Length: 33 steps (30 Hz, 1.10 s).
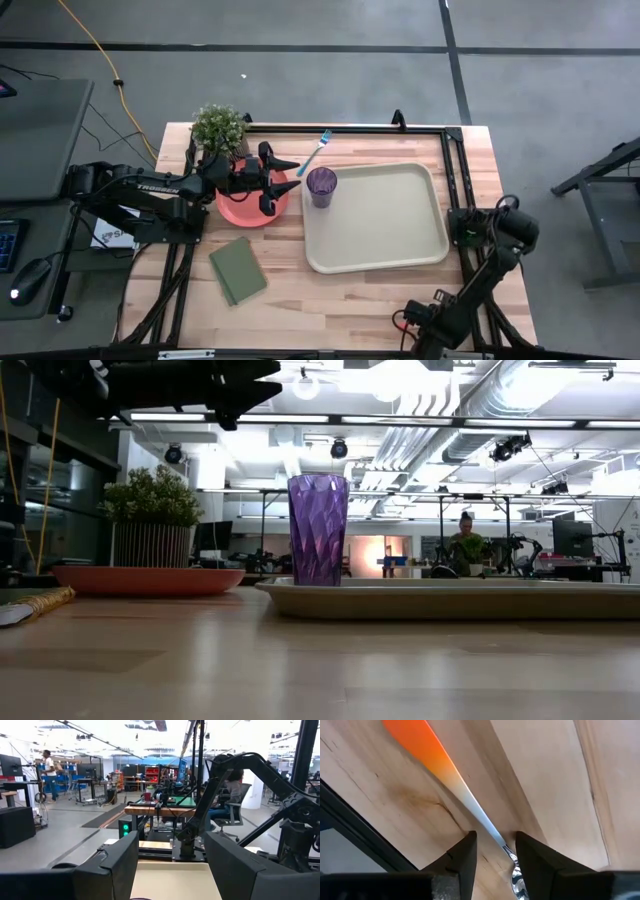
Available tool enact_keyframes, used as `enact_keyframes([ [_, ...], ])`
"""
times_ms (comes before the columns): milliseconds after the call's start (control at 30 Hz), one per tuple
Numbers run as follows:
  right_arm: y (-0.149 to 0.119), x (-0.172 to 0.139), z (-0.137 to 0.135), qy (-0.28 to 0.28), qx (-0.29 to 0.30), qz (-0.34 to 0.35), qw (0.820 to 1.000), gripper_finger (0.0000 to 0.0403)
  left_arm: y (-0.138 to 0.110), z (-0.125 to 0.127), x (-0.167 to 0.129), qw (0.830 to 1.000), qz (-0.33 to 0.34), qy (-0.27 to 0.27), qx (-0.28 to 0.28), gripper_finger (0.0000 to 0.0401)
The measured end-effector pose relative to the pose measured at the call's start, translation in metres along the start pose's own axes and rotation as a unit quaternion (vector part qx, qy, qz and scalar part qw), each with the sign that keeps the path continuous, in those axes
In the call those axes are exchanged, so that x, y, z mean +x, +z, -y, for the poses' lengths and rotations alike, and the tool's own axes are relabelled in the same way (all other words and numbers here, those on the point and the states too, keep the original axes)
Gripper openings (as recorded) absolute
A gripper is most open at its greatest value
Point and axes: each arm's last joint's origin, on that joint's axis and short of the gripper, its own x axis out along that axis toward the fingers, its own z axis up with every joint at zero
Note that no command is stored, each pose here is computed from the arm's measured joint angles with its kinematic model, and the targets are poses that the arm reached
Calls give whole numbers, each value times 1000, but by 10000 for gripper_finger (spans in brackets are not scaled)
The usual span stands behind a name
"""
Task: Pick and place plate/cup/fork/spoon on tray
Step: Put the orange spoon on the gray serving tray to the bottom right of the purple cup
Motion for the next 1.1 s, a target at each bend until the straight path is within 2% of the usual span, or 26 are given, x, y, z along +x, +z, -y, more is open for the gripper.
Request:
enact_keyframes([
  [233,1,7,6,-8,-27,-10,1000,10,0,0,0,1000,-2,0,0,209],
  [433,6,-1,5,-28,-59,-9,998,5,0,0,0,1000,-2,0,0,209],
  [567,17,-19,11,-107,-85,23,990,3,0,0,0,1000,-2,0,0,209],
  [633,24,-37,5,-102,-103,43,988,2,0,0,0,1000,-2,0,0,209],
  [700,31,-54,8,-143,-134,59,979,2,-1,0,0,1000,-3,0,0,209],
  [833,50,-89,1,-152,-230,98,956,1,-1,0,0,1000,-3,-1,-6,209],
  [933,64,-107,8,-185,-324,71,925,1,-4,3,0,999,-24,-29,-28,209],
  [1033,82,-118,23,-229,-356,34,905,1,-5,5,0,996,-29,-72,-47,209],
  [1100,100,-119,30,-225,-382,28,896,1,-6,7,-1,991,-37,-103,-74,209],
])
